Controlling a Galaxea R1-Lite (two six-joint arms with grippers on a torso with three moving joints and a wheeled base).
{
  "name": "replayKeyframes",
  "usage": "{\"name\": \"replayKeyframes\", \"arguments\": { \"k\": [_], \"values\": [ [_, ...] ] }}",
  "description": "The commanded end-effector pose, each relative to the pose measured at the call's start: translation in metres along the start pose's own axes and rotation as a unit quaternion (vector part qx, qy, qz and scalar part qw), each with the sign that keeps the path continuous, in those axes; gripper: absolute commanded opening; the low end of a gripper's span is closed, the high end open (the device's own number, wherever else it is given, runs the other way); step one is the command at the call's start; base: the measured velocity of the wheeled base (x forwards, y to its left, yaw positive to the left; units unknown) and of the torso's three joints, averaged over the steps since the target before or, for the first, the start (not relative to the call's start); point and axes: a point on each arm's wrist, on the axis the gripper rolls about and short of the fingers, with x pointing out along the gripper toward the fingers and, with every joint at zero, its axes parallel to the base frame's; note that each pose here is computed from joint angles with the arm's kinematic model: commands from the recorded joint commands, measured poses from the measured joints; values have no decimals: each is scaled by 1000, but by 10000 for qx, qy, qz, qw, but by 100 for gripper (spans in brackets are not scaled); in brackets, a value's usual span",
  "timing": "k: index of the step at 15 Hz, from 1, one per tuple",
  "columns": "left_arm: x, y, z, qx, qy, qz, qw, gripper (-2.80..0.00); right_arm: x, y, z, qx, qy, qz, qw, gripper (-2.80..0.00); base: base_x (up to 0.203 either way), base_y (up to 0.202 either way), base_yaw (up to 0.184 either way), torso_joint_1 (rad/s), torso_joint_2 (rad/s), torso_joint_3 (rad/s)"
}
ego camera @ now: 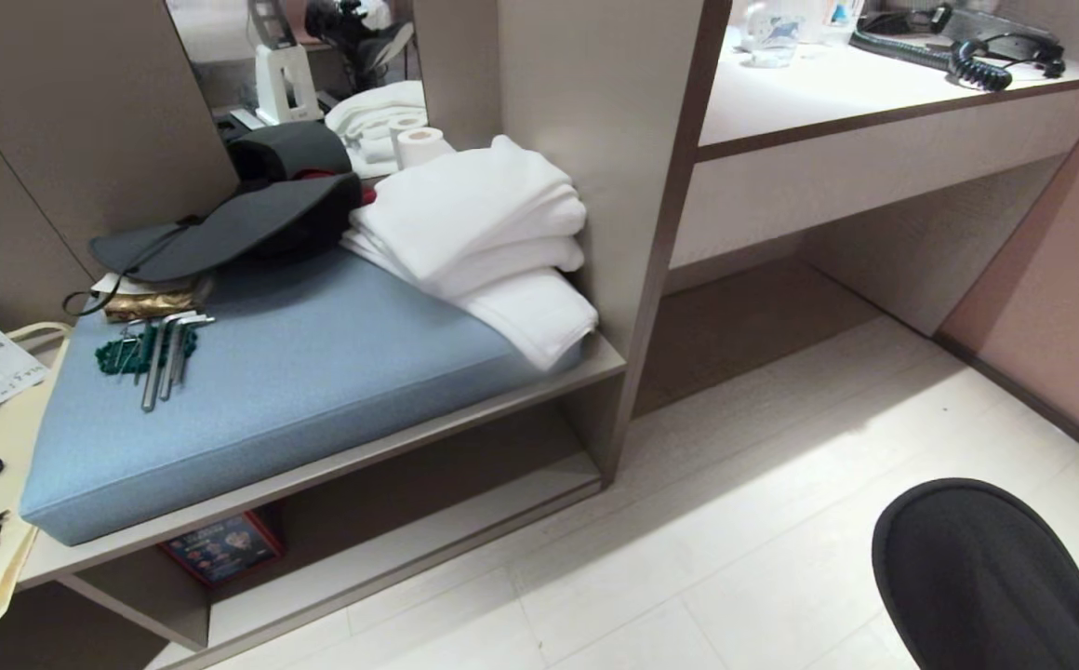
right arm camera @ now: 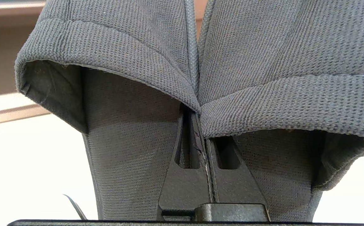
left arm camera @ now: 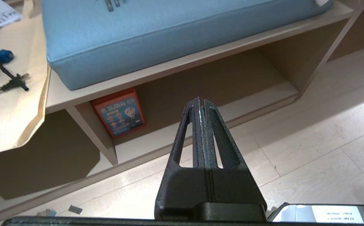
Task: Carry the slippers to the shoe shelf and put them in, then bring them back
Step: Place the slippers on the floor
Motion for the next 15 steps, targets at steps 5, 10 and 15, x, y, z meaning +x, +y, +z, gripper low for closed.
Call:
{"name": "replayKeyframes", "arguments": {
  "k": [5,10,15],
  "values": [
    [0,0,0,-3,2,2,10000,-280,0,0,0,-9,7,4,10000,-280,0,0,0,4,1,199],
    [0,0,0,-3,2,2,10000,-280,0,0,0,-6,7,4,10000,-280,0,0,0,6,1,197],
    [0,0,0,-3,2,2,10000,-280,0,0,0,-13,0,3,10000,-280,0,0,0,3,2,42]
  ]
}}
